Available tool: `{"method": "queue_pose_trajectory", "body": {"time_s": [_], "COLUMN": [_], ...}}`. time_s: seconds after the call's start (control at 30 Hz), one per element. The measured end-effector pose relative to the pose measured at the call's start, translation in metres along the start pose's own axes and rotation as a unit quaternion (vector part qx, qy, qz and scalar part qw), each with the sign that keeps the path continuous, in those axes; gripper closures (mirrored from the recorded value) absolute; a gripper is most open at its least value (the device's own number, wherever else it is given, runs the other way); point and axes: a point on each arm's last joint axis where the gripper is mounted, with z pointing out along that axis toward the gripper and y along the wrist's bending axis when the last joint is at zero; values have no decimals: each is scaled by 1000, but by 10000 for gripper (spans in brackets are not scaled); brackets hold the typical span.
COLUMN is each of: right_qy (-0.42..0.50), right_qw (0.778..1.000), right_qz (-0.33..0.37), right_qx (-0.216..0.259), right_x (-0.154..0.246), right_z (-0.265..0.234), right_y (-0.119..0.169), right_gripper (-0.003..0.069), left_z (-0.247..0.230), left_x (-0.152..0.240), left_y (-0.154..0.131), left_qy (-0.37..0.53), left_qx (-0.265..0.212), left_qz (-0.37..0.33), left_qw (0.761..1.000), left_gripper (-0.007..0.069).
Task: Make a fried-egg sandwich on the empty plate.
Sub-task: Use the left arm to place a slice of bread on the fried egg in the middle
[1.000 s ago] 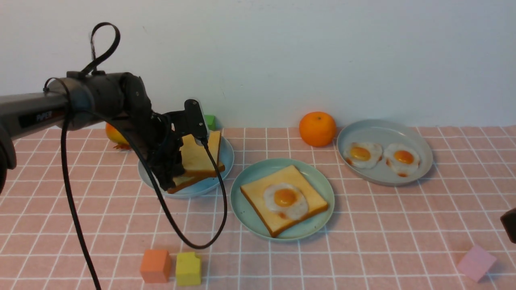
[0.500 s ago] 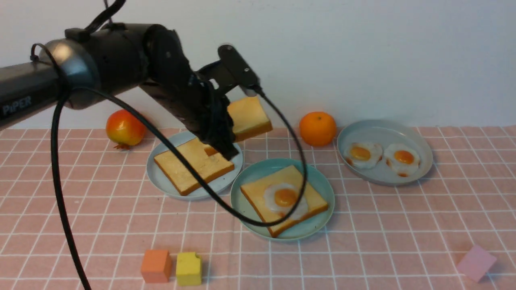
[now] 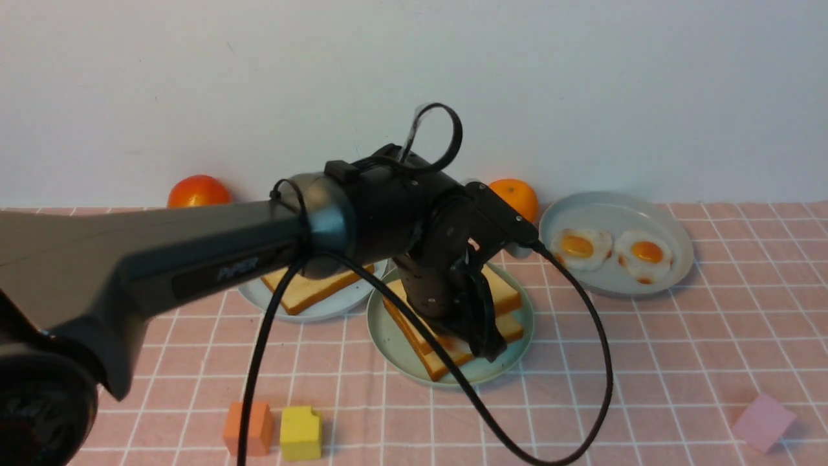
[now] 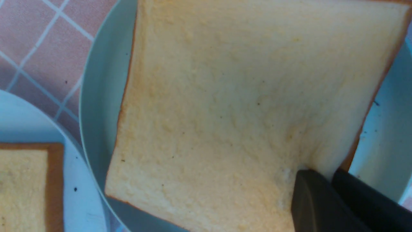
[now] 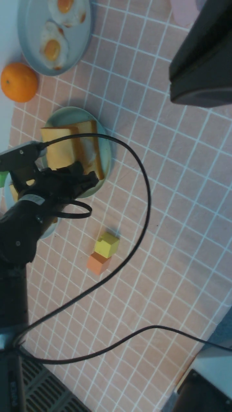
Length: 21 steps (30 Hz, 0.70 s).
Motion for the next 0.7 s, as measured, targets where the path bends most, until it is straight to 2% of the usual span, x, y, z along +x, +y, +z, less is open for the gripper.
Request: {"method": "queue_pose_trajectory", "body": {"time_s": [0.3,0.47,0.57,0.7], "right_qy": [69,75,75,77], "right_qw": [997,997,997,997], "right_qz": [4,5,5,7], "right_qx": [17,15,15,11], "right_x": [25,27,27,27], "right_z": [33,34,35,35], "right_y": [0,0,0,1], "right_gripper": [601,601,601,601], "left_z": [2,2,2,2], "left_x": [0,0,0,1], "left_y": [1,0,0,-1], "left_qy": [0,0,0,2], "left_qx": [-5,-3,0,4], "left_qz": [25,24,19,15], "left_qw": [1000,1000,1000,1000], "left_gripper": [586,576,537,423]}}
